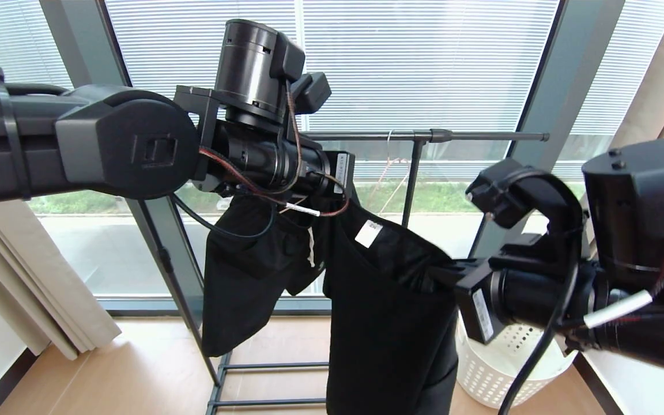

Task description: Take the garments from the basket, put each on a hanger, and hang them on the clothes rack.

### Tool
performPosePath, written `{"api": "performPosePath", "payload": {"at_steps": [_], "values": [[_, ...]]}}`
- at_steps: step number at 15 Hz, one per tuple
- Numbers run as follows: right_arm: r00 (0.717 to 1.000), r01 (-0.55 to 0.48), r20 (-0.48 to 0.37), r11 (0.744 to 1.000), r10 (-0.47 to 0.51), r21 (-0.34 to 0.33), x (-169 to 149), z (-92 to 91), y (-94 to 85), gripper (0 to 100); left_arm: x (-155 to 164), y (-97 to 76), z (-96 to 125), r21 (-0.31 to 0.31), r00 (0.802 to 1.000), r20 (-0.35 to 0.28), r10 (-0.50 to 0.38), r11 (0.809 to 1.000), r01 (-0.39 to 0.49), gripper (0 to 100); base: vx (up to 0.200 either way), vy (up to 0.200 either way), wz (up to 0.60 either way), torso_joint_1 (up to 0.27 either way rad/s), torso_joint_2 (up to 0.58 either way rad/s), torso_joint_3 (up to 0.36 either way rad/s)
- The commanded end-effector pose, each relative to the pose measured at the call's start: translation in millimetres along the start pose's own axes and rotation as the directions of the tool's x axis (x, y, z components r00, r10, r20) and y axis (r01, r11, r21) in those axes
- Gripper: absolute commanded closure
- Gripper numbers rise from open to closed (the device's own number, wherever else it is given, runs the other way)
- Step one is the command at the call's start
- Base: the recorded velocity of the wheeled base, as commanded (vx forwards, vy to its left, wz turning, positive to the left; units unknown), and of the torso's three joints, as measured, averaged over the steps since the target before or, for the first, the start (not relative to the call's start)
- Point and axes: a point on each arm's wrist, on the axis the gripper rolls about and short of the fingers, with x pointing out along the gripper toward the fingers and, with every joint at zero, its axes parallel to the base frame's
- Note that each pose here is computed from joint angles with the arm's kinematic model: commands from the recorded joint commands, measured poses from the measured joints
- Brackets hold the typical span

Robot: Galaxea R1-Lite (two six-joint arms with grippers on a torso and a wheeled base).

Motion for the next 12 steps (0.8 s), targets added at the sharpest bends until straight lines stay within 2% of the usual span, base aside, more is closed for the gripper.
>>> {"api": "performPosePath", "payload": {"at_steps": [1, 2, 3, 4, 5, 7, 8, 9, 12], "values": [[0.995, 0.103, 0.013, 0.994, -0.103, 0.025, 21, 20.1, -22.6, 100, -16, 5.8, 3, -0.005, 1.0, -0.007, 0.019, 1.0, -0.019, 100, 0.0, 0.0, 0.0, 0.0, 0.0, 0.0], [0.992, 0.125, 0.017, 0.992, -0.126, 0.035, 36, 28.8, -24.2, 100, -26, 6.6, -4, 0.0, 0.998, -0.061, 0.027, 1.0, -0.027, 100, 0.0, 0.0, 0.0, 0.0, 0.0, 0.0], [0.99, 0.135, 0.022, 0.99, -0.136, 0.044, 46, 34.9, -25.2, 100, -35, 6.7, -10, 0.0, 0.996, -0.089, 0.03, 1.0, -0.03, 100, 0.0, 0.0, 0.0, 0.0, 0.0, 0.0], [0.99, 0.136, 0.02, 0.99, -0.136, 0.043, 47, 34.8, -25.0, 100, -35, 6.7, -10, 0.0, 0.995, -0.09, 0.029, 1.0, -0.029, 100, 0.0, 0.0, 0.0, 0.0, 0.0, 0.0], [0.99, 0.136, 0.032, 0.989, -0.138, 0.053, 62, 43.4, -22.3, 100, -45, 5.8, -28, 0.004, 0.989, -0.146, 0.03, 1.0, -0.029, 100, 0.0, 0.0, 0.0, 0.0, 0.0, 0.0], [0.989, 0.136, 0.046, 0.989, -0.139, 0.058, 77, 53.5, -19.2, 100, -50, -5.2, -53, 0.014, 0.975, -0.22, 0.023, 1.0, -0.02, 100, 0.0, 0.0, 0.0, 0.0, 0.0, 0.0], [0.989, 0.137, 0.052, 0.989, -0.14, 0.058, 79, 57.0, -18.6, 100, -51, -9.6, -58, 0.011, 0.972, -0.235, 0.025, 1.0, -0.023, 100, 0.0, 0.0, 0.0, 0.0, 0.0, 0.0], [0.984, 0.16, 0.069, 0.985, -0.165, 0.065, 89, 65.9, -16.4, 100, -51, -24.7, -67, -0.018, 0.966, -0.257, 0.025, 0.999, -0.031, 100, 0.0, 0.0, 0.0, 0.0, 0.0, 0.0], [0.981, 0.166, 0.085, 0.983, -0.172, 0.074, 104, 73.6, -12.8, 100, -54, -48.9, -77, -0.07, 0.949, -0.314, -0.013, 0.997, -0.009, 100, 0.0, 0.0, 0.0, 0.0, 0.0, 0.0]]}}
